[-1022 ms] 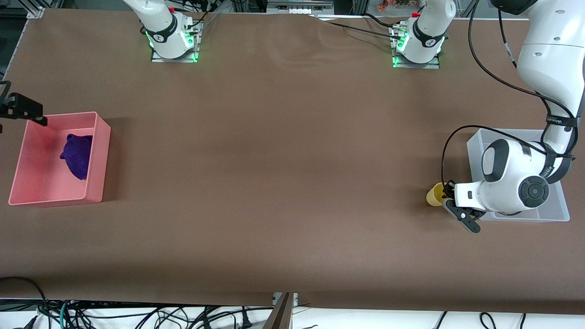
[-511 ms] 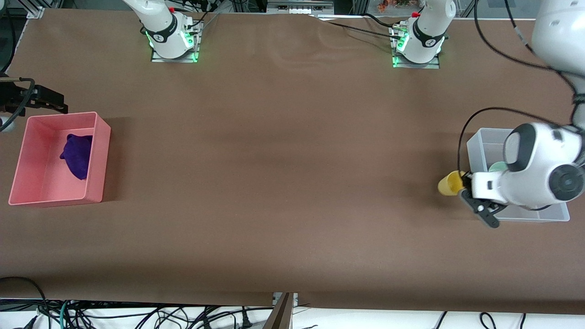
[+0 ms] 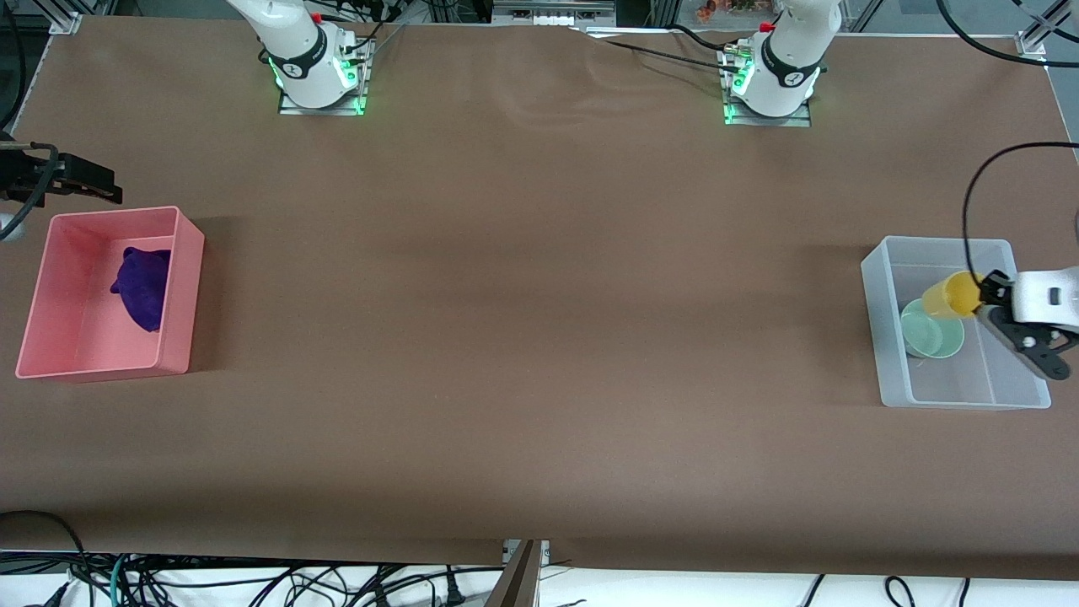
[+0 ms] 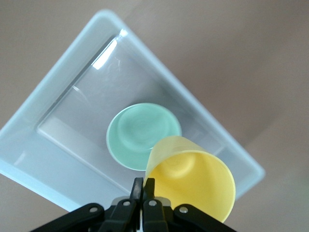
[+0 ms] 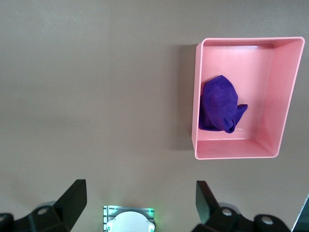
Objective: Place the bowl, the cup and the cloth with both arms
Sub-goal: 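Lift the yellow cup and set it into the green bowl with the left gripper, then open the left gripper and raise it away from the cup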
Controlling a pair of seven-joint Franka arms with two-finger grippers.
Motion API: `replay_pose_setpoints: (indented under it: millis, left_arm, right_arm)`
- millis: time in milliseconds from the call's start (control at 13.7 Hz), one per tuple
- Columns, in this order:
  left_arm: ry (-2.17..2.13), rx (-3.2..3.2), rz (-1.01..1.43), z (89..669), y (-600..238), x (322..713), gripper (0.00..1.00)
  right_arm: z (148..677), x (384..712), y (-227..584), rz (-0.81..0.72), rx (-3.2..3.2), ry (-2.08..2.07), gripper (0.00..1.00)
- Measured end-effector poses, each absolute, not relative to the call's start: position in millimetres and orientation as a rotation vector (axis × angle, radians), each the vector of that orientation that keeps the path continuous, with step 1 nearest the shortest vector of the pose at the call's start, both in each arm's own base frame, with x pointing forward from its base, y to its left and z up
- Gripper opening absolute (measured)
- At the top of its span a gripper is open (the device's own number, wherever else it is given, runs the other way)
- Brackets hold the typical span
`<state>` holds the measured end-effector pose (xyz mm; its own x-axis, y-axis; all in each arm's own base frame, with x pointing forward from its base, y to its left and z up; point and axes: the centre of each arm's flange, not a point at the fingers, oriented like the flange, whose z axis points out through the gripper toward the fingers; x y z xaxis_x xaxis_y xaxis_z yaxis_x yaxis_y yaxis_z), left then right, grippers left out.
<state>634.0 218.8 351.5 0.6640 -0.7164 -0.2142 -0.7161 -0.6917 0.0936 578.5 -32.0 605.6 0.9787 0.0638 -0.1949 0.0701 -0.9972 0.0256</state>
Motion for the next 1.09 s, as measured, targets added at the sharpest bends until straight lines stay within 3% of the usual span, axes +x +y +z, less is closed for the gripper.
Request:
replay_pose_setpoints:
  millis: [292, 511, 803, 1095]
  left_arm:
    - [-1.257, 2.836, -0.344, 286.0, 233.4, 632.9, 0.03]
    - [-1.275, 2.829, -0.334, 284.5, 225.7, 636.7, 0.12]
    - [-1.308, 2.848, -0.302, 324.1, 211.7, 642.9, 0.50]
    - [-1.084, 2.951, -0.292, 416.1, 149.4, 640.2, 0.90]
  right_arm:
    - [606.1, 580.5, -26.3, -0.285, 3.093, 0.122, 1.00]
    - [606.5, 581.0, -25.7, -0.279, 3.093, 0.123, 1.00]
    - [606.3, 581.9, -26.7, -0.272, 3.093, 0.121, 1.00]
    - [605.8, 582.2, -26.8, -0.272, 3.093, 0.121, 1.00]
